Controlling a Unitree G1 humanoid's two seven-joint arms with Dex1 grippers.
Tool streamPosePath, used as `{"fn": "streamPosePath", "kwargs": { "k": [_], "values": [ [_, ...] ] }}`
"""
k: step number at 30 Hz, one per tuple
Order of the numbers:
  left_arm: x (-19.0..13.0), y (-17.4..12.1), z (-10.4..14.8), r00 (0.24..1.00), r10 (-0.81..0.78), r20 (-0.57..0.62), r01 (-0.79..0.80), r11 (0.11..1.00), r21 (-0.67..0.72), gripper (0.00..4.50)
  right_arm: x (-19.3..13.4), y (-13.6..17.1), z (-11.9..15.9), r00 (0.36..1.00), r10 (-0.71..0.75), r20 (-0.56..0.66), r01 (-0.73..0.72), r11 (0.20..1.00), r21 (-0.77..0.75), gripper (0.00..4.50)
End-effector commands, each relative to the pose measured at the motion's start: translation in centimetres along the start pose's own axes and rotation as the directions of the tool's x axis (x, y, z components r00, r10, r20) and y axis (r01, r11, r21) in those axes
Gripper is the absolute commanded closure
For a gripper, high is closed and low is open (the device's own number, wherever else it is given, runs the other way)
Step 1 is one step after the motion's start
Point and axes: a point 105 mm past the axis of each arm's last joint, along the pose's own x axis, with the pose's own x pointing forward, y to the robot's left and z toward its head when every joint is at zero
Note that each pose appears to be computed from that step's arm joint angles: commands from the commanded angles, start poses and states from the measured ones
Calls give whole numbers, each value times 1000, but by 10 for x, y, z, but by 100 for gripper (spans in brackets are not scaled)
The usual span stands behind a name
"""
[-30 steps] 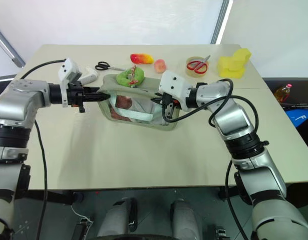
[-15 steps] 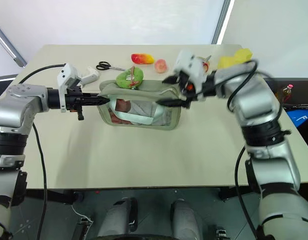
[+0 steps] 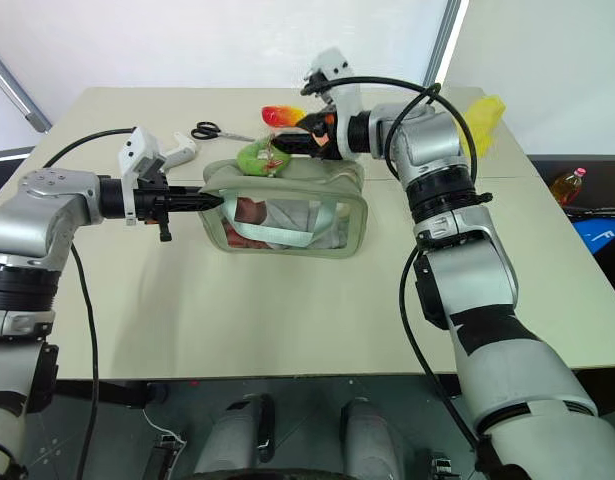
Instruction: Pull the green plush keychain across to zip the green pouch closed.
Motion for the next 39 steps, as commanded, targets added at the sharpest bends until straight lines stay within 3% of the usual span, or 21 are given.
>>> {"fn": "streamPosePath", "kwargs": {
  "k": [1,7,15,23,28,31,33,35,39],
  "values": [
    [0,-4,5,1000,-14,10,14,1000,28,450,-3,5,17,1000,28,2,-28,998,-62,82],
    [1,-2,6,1000,-11,9,11,999,31,450,-7,17,19,993,116,9,-117,992,55,82],
    [5,-1,9,1000,-17,16,16,999,41,450,-7,17,16,994,107,-1,-107,989,99,82],
    [7,0,8,1000,-19,17,19,999,40,450,-19,15,35,992,83,91,-93,989,112,446],
    [6,0,8,1000,-18,18,17,999,37,450,-49,19,51,987,77,140,-94,989,113,446],
    [6,0,7,1000,-18,16,17,999,36,450,-69,12,57,985,-7,170,-9,996,92,446],
    [5,0,7,1000,-17,14,17,999,36,450,-86,0,61,975,-108,195,95,992,78,446],
    [4,0,6,1000,-17,10,16,999,36,450,-114,-21,53,941,-288,178,294,956,-13,446],
    [4,1,4,1000,-16,4,15,999,37,450,-153,-41,21,850,-518,95,525,820,-230,446]
  ]
}}
